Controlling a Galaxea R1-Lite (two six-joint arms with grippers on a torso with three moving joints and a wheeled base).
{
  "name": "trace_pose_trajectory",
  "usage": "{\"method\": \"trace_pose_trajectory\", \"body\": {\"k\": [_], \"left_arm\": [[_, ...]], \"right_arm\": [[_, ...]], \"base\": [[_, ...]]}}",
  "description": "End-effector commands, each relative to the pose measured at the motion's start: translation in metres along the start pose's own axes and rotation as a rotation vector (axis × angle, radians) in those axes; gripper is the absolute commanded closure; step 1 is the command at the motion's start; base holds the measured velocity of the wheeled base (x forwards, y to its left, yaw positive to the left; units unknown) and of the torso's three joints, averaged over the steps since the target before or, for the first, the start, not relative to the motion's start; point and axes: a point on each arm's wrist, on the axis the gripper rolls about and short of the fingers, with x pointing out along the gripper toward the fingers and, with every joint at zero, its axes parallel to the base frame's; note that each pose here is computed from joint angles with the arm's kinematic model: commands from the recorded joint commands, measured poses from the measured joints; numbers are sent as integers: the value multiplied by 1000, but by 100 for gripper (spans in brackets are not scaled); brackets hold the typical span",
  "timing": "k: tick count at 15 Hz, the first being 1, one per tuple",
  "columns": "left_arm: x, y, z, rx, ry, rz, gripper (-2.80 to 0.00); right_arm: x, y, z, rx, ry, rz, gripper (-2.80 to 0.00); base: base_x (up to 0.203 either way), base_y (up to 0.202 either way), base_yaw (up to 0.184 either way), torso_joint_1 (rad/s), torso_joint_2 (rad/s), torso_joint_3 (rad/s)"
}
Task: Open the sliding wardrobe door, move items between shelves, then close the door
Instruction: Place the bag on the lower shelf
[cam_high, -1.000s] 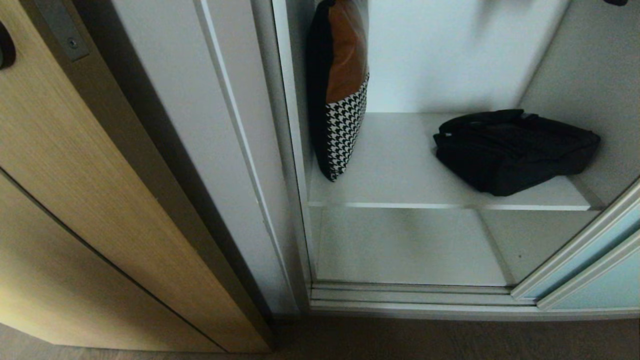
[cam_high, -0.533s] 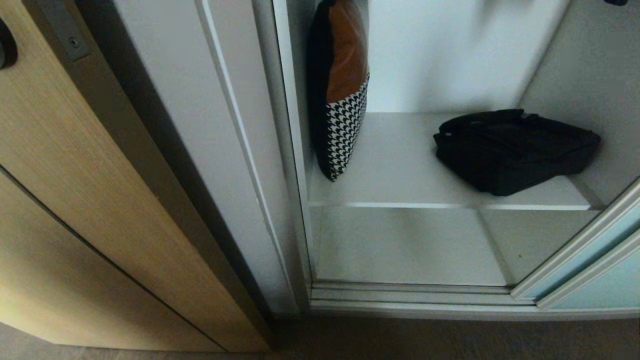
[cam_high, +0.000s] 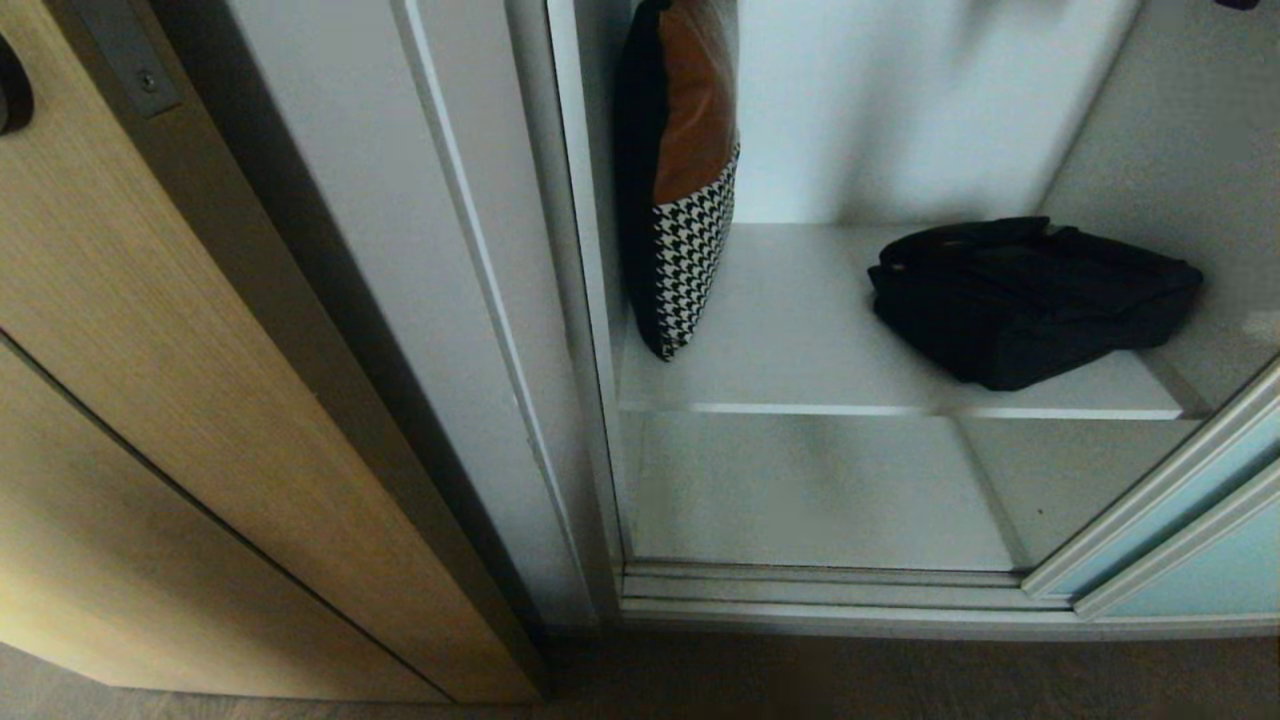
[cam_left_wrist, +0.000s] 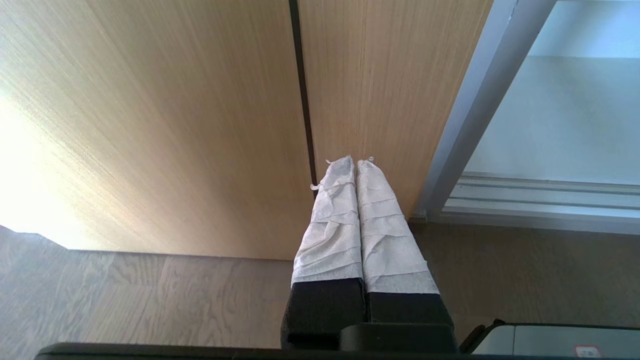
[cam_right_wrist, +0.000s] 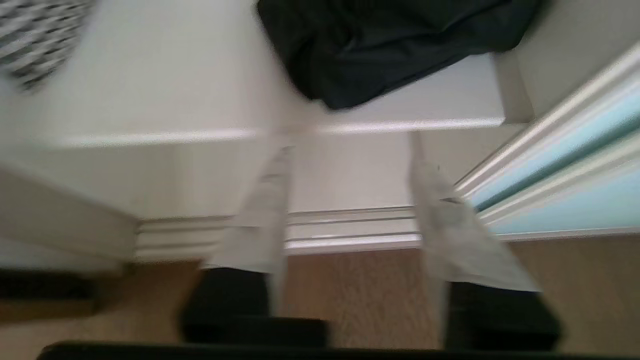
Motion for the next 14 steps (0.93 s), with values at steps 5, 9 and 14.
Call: {"method": "trace_pose_trajectory", "body": {"k": [5, 9, 14], "left_arm": [[0, 0, 0, 0, 1, 0, 0], [0, 0, 0, 0, 1, 2, 0], [0, 0, 0, 0, 1, 0, 0]], "right_arm": [[129, -6, -10, -25, 223, -70, -280], [188, -12, -36, -7, 326, -86, -280], [233, -10, -23, 144, 274, -34, -280]], "base": [[0, 0, 0, 0, 0, 0], [0, 0, 0, 0, 0, 0], [0, 0, 0, 0, 0, 0]]}}
